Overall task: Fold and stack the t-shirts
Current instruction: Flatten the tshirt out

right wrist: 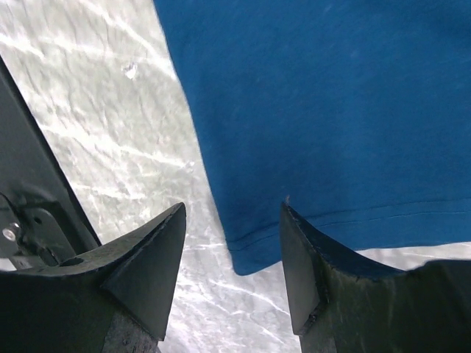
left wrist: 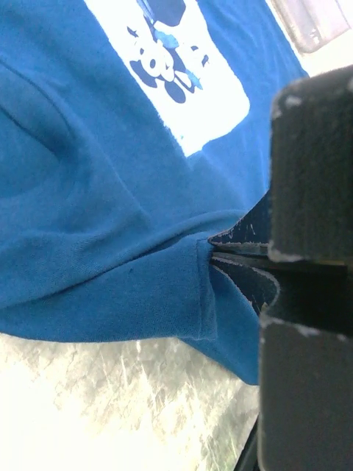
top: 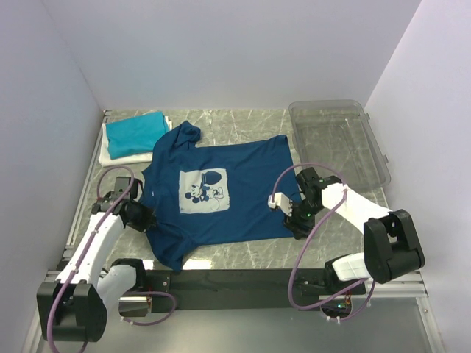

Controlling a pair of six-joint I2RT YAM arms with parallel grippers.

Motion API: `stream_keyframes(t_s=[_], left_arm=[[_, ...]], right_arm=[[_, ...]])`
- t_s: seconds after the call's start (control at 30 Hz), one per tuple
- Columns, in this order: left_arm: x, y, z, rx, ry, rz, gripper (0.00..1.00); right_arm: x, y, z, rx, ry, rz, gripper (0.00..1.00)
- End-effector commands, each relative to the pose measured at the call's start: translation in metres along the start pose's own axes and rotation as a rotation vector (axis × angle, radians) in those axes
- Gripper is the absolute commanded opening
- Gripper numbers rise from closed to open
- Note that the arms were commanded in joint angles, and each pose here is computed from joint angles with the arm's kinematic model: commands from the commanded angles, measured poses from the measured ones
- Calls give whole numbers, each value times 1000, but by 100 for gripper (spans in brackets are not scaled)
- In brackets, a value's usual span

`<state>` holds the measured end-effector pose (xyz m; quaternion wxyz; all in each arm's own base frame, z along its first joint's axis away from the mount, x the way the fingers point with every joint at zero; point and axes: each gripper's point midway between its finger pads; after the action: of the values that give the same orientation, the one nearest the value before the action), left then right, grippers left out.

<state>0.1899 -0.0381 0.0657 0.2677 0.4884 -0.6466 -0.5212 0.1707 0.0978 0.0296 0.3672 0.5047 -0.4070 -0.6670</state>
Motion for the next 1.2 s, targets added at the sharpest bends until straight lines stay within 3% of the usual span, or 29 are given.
stream_keyframes(t_s=[0.0,0.23,0.33,0.43,0.57,0.6,0.93,1.07,1.13,1.17], left_arm=[[1,5,-2,30,-21,1,0],[-1,20,-8,77,-15,-18,0],[1,25,-6,77,-9,-13,0],[2,29,-6,88,4,-10,0],[2,35,-6,93,21,-13,0],[0,39,-9,102,29,-16,0],[-40,91,-44,219,39,-196,0],[-60,105,-83,346,55,-245,0],[-81,116,-119,444,77,-283,0],[-89,134,-141,517,66,-287,0]], right_arm=[[6,-3,-2,10,51,27,61],[17,-11,-16,66,16,105,58],[22,-12,-20,81,6,131,50],[24,-12,-21,88,-6,140,37],[21,-8,-20,86,-13,132,4],[17,-3,-19,91,-5,117,0],[-63,73,-28,200,45,-147,0],[-104,110,-63,331,16,-241,0],[-117,123,-86,395,-47,-254,0],[-138,151,-104,474,-32,-306,0]])
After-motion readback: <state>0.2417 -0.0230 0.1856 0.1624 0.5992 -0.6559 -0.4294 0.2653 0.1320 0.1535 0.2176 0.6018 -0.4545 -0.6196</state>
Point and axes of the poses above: each gripper's point midway between its finger pads, its own y axis back along the fingers, its own z axis along the line the jaws close on, x = y × z, and after that the axes turned 2 degrees about y, right-handed
